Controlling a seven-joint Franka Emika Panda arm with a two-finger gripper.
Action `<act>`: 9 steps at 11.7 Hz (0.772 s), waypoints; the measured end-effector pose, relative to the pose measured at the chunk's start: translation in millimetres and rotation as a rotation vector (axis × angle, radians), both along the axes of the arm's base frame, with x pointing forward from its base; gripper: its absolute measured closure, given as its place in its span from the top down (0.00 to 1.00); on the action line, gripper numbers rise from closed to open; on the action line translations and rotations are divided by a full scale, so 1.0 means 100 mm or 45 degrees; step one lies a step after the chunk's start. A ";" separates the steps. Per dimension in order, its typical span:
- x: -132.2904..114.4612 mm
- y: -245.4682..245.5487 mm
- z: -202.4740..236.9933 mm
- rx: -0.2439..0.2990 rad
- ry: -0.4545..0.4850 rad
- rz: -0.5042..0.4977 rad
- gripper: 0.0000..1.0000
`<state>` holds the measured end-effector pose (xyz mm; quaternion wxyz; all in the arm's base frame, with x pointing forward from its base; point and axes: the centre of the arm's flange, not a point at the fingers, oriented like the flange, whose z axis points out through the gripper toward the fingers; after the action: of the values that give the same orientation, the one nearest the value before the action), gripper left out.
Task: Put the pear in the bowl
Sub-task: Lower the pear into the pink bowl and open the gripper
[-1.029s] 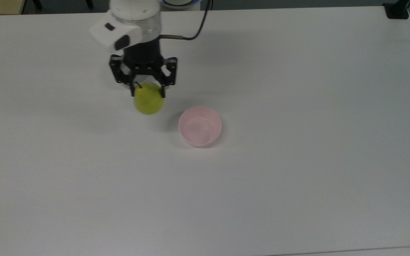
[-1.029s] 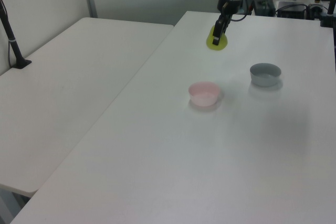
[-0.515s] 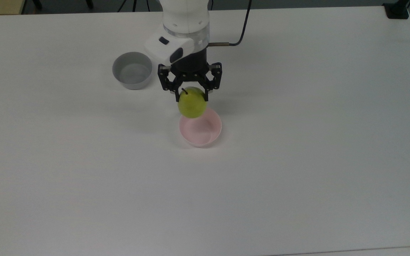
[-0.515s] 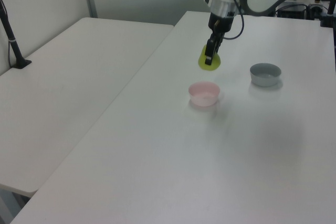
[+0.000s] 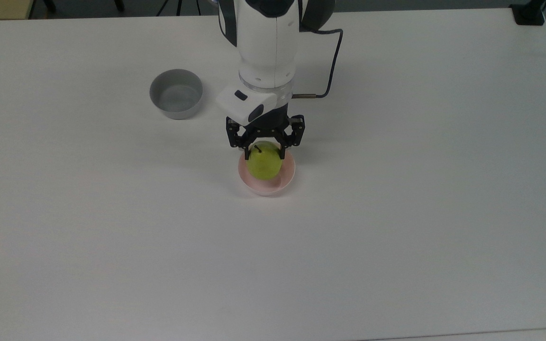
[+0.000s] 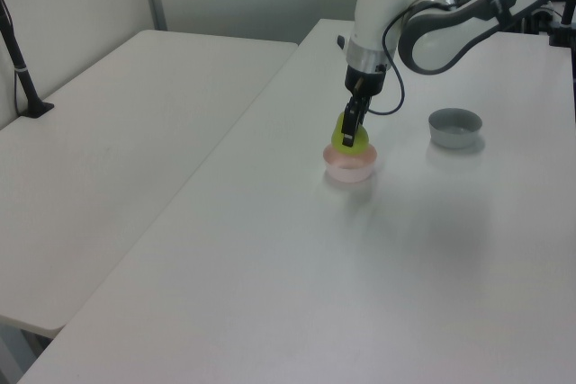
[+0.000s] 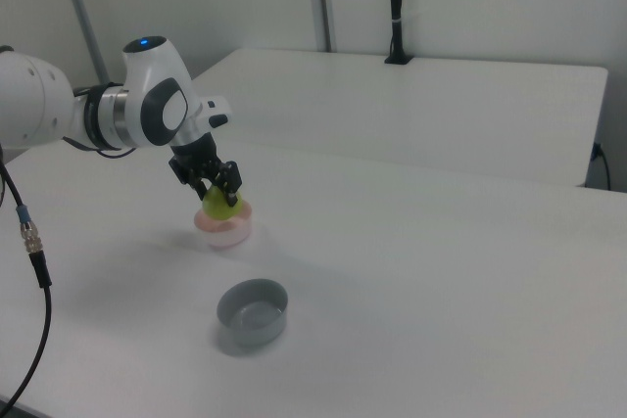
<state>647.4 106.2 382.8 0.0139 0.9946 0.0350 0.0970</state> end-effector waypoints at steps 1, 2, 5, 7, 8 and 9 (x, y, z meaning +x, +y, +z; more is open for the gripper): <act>0.02 0.03 -0.07 -0.005 -0.006 -0.005 0.70; 0.02 0.06 -0.13 -0.011 -0.010 -0.014 0.70; 0.03 0.11 -0.35 -0.070 0.003 -0.020 0.70; 0.04 0.11 -0.43 -0.073 0.004 -0.025 0.69; 0.04 0.11 -0.43 -0.072 0.004 -0.026 0.69; 0.04 0.11 -0.43 -0.072 0.004 -0.027 0.72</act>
<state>651.2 117.6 340.2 0.0431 0.9942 0.0272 0.0944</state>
